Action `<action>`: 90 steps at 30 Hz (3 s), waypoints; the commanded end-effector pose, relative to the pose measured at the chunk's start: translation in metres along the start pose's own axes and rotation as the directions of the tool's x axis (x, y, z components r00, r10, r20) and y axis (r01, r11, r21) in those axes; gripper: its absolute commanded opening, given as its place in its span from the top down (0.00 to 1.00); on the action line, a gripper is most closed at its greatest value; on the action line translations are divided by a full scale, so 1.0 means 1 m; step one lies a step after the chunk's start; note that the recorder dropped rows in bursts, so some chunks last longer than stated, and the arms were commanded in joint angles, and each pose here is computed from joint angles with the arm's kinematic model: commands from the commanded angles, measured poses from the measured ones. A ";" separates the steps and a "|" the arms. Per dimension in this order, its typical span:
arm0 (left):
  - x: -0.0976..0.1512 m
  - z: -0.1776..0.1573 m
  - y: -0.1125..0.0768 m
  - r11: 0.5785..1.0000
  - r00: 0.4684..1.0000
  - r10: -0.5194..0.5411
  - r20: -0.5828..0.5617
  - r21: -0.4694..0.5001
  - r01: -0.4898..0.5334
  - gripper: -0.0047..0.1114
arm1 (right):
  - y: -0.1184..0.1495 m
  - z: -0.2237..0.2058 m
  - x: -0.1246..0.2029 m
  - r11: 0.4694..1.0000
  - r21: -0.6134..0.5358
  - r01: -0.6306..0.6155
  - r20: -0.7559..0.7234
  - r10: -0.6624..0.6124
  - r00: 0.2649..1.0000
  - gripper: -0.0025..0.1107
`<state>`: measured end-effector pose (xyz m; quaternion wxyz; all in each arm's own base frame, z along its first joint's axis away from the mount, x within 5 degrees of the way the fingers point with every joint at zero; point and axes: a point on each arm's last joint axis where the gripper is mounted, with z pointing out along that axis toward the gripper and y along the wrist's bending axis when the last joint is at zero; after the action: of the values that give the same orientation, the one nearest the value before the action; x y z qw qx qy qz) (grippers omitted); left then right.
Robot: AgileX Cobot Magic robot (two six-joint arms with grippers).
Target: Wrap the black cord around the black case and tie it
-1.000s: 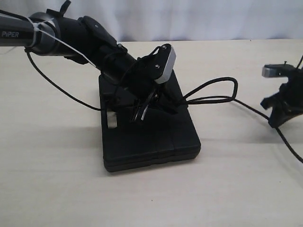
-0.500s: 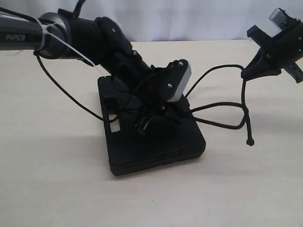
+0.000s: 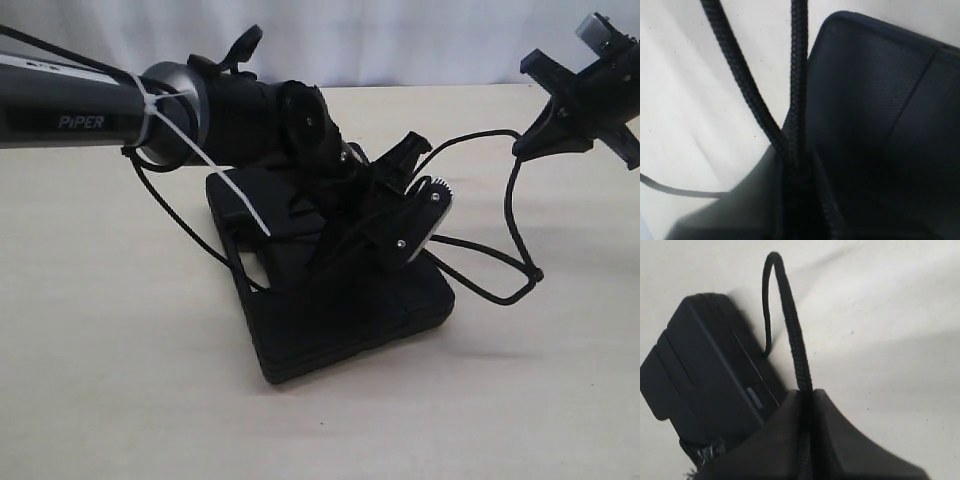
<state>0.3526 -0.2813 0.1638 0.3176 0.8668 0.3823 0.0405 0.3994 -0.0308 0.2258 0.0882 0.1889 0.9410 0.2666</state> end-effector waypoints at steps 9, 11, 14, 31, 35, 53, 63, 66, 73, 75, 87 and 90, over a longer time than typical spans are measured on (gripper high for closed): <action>-0.007 -0.003 0.012 0.983 0.984 0.152 -0.093 -0.091 -0.161 0.96 | 0.001 0.010 -0.033 1.000 -0.011 -0.024 0.023 0.024 0.999 0.94; -0.005 -0.004 0.014 0.980 0.983 0.150 -0.108 -0.115 -0.163 0.96 | -0.001 0.015 -0.034 0.999 -0.010 -0.036 0.000 0.036 0.999 0.94; -0.004 -0.004 0.017 0.975 0.981 0.147 -0.130 -0.148 -0.166 0.96 | -0.002 0.018 -0.033 0.999 -0.014 -0.040 -0.048 0.039 0.998 0.94; 0.010 0.014 0.019 0.954 0.966 0.128 -0.223 -0.239 -0.182 0.96 | 0.006 0.026 -0.020 0.991 -0.010 0.134 -0.124 -0.134 0.983 0.94; 0.010 0.014 0.018 0.958 0.971 0.103 -0.215 -0.241 -0.155 0.96 | 0.019 0.042 -0.008 0.973 -0.017 0.231 -0.173 -0.231 0.957 0.94; 0.029 0.009 0.018 0.961 0.971 0.043 -0.233 -0.255 -0.104 0.96 | 0.035 0.031 0.025 0.855 0.082 0.512 -0.249 -0.480 0.841 0.85; 0.028 0.009 0.018 0.962 0.972 0.044 -0.231 -0.252 -0.104 0.96 | 0.033 0.033 0.026 0.873 0.088 0.479 -0.255 -0.445 0.858 0.62; 0.028 0.009 0.018 0.963 0.973 0.031 -0.227 -0.255 -0.090 0.96 | 0.034 0.031 0.025 0.871 0.098 0.481 -0.245 -0.448 0.860 0.54; 0.028 0.009 0.018 0.963 0.974 0.031 -0.226 -0.254 -0.090 0.96 | 0.042 0.003 0.032 0.865 0.162 0.476 -0.196 -0.444 0.874 0.53; 0.028 0.009 0.018 0.963 0.974 0.031 -0.226 -0.254 -0.090 0.96 | 0.043 -0.005 0.040 0.864 0.165 0.476 -0.191 -0.446 0.875 0.54; 0.028 0.009 0.018 0.963 0.974 0.023 -0.224 -0.256 -0.081 0.96 | 0.005 0.022 0.140 0.971 -0.037 0.235 -0.299 -0.235 0.925 0.55; 0.028 0.009 0.018 0.963 0.974 0.023 -0.224 -0.256 -0.081 0.96 | -0.003 0.038 0.142 0.981 -0.049 0.187 -0.246 -0.193 0.950 0.55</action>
<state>0.3861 -0.2757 0.1598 0.3797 0.8224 0.3754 0.1964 0.2754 0.0416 0.1890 -0.0279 0.0501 0.9559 0.2881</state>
